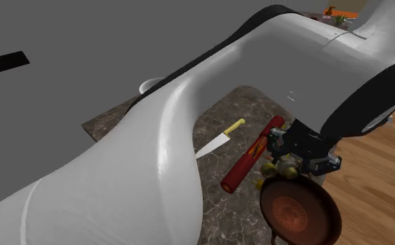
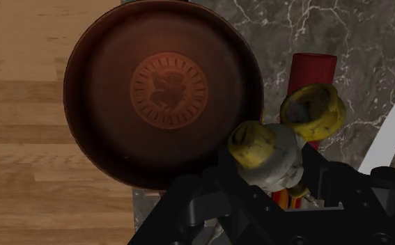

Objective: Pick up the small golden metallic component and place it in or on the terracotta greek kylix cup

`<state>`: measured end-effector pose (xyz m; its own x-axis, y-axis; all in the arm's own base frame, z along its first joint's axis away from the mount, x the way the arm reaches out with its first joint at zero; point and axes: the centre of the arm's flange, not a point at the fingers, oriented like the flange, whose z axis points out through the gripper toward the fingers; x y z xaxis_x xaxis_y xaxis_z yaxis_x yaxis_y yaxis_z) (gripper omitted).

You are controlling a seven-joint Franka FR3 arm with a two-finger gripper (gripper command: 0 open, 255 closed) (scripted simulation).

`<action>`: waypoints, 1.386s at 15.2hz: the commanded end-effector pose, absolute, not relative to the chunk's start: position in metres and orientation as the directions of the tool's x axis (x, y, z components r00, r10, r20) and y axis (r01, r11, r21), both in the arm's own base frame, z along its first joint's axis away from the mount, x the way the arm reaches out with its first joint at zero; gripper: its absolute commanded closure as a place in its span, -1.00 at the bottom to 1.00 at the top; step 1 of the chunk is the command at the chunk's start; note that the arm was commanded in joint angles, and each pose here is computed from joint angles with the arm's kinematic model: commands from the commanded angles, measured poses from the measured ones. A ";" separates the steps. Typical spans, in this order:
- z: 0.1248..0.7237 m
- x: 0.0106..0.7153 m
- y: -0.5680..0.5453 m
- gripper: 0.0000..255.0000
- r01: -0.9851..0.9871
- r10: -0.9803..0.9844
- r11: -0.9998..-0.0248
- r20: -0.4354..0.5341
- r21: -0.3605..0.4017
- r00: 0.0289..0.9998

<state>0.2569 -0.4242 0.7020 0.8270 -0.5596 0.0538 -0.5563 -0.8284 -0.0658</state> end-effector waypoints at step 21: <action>0.632 0.194 -0.461 1.00 -0.555 -0.558 -0.829 0.054 -0.066 0.828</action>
<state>0.1939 -0.4605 0.6325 0.8279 -0.5583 0.0535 -0.5550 -0.8292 -0.0658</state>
